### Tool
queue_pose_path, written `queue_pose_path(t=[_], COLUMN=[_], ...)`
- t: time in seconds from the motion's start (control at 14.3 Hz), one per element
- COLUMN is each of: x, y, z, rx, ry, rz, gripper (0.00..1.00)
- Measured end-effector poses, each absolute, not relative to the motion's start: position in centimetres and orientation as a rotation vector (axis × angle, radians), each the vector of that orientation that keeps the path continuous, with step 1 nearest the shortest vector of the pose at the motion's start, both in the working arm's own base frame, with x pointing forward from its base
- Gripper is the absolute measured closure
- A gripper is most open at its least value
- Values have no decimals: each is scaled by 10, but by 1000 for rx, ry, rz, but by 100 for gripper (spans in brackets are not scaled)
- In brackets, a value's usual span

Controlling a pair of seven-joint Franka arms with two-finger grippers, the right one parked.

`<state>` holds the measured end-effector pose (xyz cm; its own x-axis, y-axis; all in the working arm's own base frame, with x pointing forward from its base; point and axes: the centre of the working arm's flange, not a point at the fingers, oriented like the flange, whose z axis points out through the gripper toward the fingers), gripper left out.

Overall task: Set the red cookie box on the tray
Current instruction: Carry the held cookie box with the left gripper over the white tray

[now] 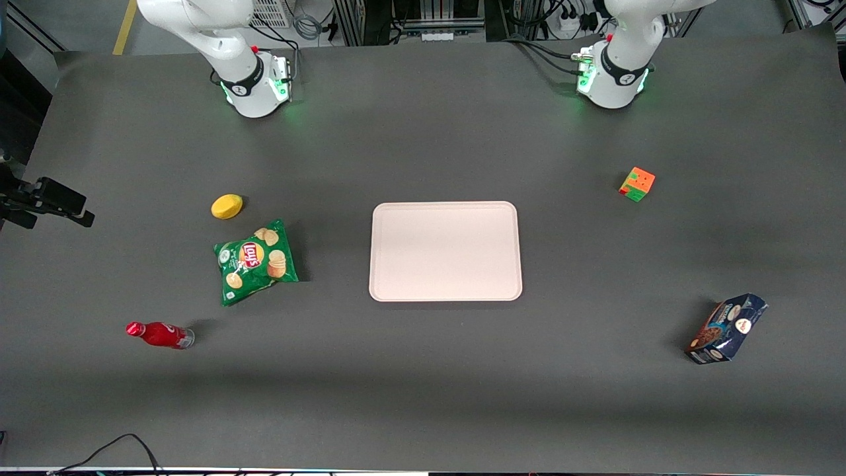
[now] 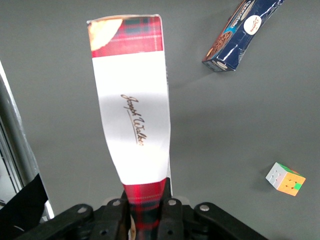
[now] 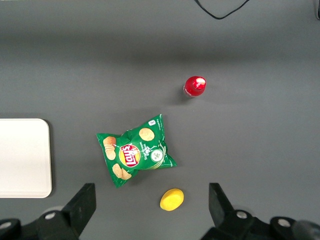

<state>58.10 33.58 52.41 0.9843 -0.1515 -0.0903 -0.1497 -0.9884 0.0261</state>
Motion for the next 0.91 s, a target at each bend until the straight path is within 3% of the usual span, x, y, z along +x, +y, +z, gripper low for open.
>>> queue_pose_path(t=[0.35, 0.91], x=[596, 649], y=[299, 87], z=[532, 553], rx=[3080, 3027], ry=[-271, -147], rz=[-148, -157], gripper=[78, 76])
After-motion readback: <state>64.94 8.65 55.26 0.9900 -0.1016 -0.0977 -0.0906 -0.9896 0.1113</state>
